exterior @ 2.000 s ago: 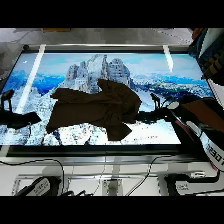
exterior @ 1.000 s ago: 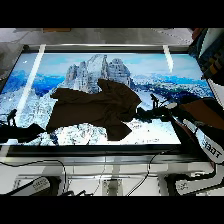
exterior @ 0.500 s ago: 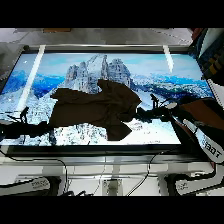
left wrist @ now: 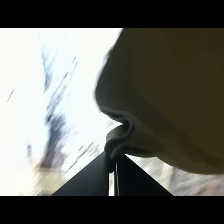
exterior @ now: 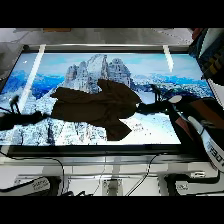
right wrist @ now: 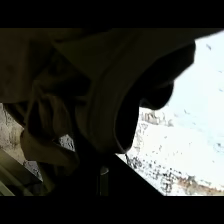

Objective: Fold the clothes and pants, and hang the long-sleeved shirts on hangers.

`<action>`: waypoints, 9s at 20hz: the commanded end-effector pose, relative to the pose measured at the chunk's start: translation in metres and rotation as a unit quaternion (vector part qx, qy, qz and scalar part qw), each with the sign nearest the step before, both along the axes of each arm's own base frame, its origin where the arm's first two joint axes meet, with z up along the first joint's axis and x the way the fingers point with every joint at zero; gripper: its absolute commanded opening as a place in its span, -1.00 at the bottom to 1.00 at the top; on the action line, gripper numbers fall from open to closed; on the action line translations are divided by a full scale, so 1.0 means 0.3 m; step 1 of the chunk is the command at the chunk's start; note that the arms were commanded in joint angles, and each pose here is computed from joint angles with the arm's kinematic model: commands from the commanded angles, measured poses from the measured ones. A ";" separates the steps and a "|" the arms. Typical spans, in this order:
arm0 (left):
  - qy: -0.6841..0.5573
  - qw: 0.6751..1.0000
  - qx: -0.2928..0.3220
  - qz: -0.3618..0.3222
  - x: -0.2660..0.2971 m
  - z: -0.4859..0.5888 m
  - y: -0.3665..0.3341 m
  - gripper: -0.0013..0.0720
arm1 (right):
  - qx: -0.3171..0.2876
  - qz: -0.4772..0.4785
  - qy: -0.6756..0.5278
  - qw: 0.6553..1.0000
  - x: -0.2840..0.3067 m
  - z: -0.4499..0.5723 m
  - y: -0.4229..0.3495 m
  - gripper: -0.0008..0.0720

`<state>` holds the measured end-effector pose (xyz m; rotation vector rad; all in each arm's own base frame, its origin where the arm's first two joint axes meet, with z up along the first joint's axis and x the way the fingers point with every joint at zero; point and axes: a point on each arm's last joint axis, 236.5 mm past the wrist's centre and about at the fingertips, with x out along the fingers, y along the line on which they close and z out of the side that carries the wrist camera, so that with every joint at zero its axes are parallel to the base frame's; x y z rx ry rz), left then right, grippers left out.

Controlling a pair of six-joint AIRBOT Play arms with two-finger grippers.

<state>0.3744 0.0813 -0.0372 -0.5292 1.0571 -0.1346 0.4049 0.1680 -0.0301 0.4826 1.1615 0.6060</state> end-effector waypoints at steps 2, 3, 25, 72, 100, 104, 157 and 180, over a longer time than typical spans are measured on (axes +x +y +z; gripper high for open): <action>-0.214 0.976 0.047 -0.004 0.158 0.572 0.002 -0.92 | -0.095 0.013 -0.160 0.982 0.112 0.379 -0.099 -0.95; -0.261 0.963 0.069 0.003 0.165 0.710 0.007 -0.92 | -0.114 0.006 -0.205 0.972 0.128 0.503 -0.125 -0.95; -0.524 0.813 0.236 0.096 -0.130 1.490 -0.034 -0.93 | -0.203 -0.135 -0.467 0.850 -0.254 1.469 -0.353 -0.95; 0.016 0.999 0.033 -0.023 -0.240 0.007 -0.219 0.96 | -0.090 -0.157 0.178 0.967 -0.167 -0.299 -0.571 -0.09; 0.083 0.989 0.023 -0.121 -0.453 -0.263 -0.464 -0.41 | -0.095 -0.077 0.067 0.990 -0.146 -0.074 -0.486 -0.95; 0.047 0.994 0.002 -0.097 -0.373 -0.205 -0.488 -0.92 | -0.089 -0.062 0.075 0.991 -0.177 -0.052 -0.467 -0.95; -0.159 0.979 0.124 -0.003 0.530 0.089 -0.210 1.00 | -0.169 -0.066 -0.051 0.982 0.459 0.064 -0.395 0.65; 0.034 0.996 0.062 -0.052 -0.214 0.010 -0.126 0.96 | 0.004 0.043 0.214 0.976 -0.367 -0.307 -0.287 -0.05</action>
